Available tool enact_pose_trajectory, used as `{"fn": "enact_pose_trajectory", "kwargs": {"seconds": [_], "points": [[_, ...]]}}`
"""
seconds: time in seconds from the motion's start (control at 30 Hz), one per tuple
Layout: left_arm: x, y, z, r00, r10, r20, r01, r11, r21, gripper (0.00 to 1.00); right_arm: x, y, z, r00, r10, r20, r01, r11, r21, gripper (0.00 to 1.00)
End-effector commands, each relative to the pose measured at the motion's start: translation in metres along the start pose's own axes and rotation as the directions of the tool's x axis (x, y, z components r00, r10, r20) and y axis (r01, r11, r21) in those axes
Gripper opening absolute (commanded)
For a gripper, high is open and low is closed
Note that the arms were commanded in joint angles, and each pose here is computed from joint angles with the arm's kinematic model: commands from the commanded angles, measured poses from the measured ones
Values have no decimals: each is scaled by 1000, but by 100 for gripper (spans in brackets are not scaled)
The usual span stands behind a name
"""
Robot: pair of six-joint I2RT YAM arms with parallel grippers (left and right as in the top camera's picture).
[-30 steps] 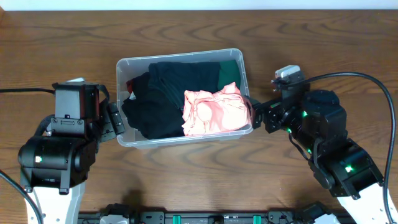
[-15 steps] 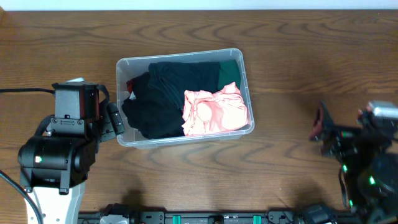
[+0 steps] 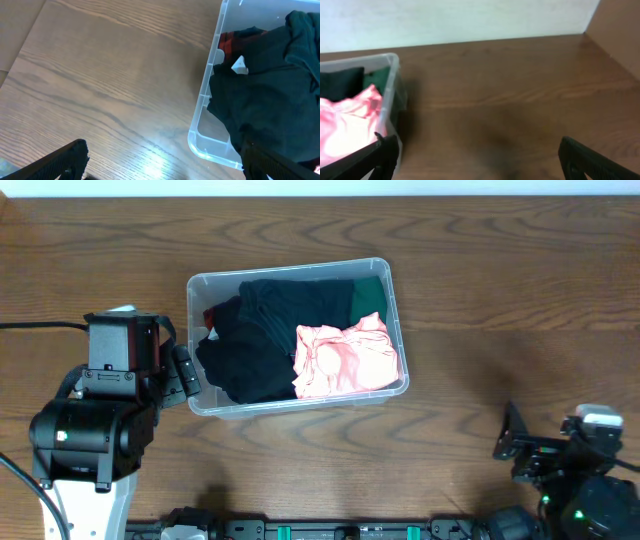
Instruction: Pack container
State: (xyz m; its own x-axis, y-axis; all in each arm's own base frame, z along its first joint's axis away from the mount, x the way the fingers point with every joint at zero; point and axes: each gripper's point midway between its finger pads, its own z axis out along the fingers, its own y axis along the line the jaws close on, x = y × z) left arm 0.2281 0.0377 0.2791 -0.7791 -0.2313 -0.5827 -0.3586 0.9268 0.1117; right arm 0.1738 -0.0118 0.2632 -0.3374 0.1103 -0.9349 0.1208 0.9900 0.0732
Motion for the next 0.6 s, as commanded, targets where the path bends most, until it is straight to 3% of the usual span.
{"fn": "enact_pose_trajectory", "kwargs": {"seconds": [0.0,0.27,0.57], "points": [[-1,3,-1,1000,-9,4,9,1000,-14,98,22,1,9,1000,28,0,-28,999,-18,99],[-1,3,-1,1000,-9,4,9,1000,-14,98,80,-5,35,996,73,-40,-73,997,3,99],[-1,3,-1,1000,-9,4,9,1000,-14,98,117,-5,61,991,72,-110,-71,997,18,99]]}}
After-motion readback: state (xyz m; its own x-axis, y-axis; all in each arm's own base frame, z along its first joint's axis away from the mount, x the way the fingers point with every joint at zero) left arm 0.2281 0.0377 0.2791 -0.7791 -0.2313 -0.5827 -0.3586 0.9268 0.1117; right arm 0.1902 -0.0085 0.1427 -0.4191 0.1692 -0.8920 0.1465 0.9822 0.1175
